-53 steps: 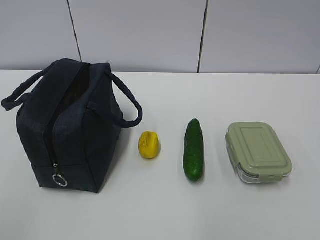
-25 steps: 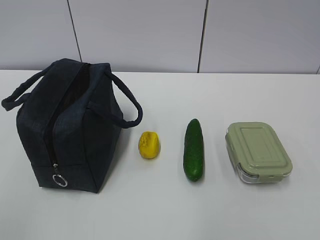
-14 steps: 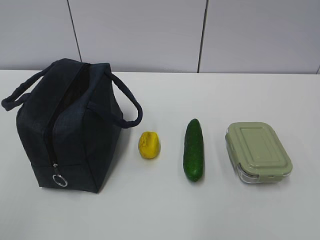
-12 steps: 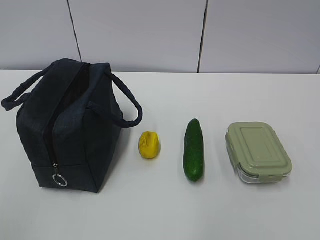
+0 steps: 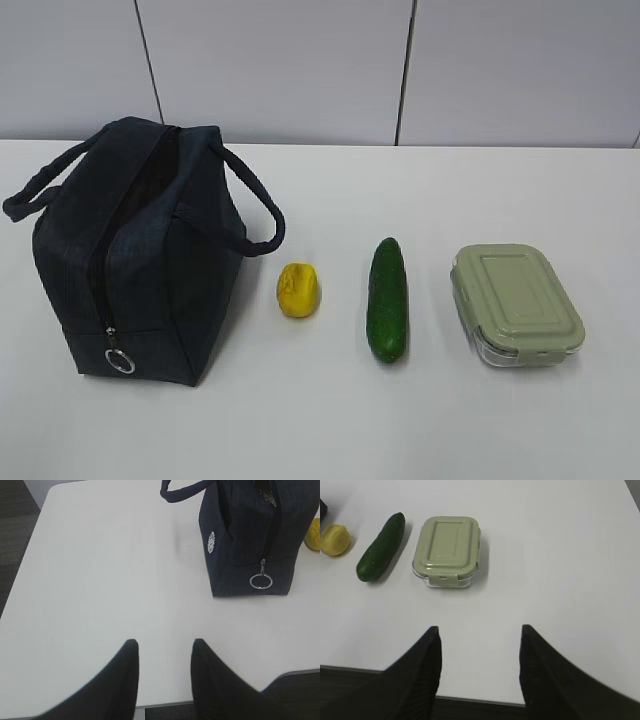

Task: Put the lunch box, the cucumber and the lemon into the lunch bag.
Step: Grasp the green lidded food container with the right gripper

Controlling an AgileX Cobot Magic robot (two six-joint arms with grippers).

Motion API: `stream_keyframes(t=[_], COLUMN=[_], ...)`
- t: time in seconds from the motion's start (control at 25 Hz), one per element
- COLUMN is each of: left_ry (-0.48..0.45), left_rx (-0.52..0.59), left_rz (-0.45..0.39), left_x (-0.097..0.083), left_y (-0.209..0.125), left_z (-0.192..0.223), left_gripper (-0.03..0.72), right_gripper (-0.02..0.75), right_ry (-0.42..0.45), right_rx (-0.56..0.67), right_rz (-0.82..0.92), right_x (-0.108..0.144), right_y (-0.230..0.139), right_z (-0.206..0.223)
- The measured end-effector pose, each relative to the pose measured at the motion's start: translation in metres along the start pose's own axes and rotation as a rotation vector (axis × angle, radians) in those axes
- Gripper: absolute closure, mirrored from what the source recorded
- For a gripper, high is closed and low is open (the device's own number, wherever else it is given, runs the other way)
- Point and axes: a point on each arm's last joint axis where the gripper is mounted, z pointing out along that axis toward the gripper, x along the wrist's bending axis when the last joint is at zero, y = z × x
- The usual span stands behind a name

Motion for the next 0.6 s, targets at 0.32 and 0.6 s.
stream_keyframes(t=[0.32,0.6], left_ry=[0.000,0.000], left_rx=[0.000,0.000], left_rz=[0.000,0.000], left_x=[0.000,0.000], left_y=[0.000,0.000], left_z=[0.000,0.000], left_gripper=[0.449,0.449], right_gripper=[0.356,0.356], right_ry=[0.204,0.401], right_rx=[-0.053,0.059], right_rz=[0.090,0.150], right_x=[0.017,0.030], right_y=[0.021,0.052], right_z=[0.007,0.043])
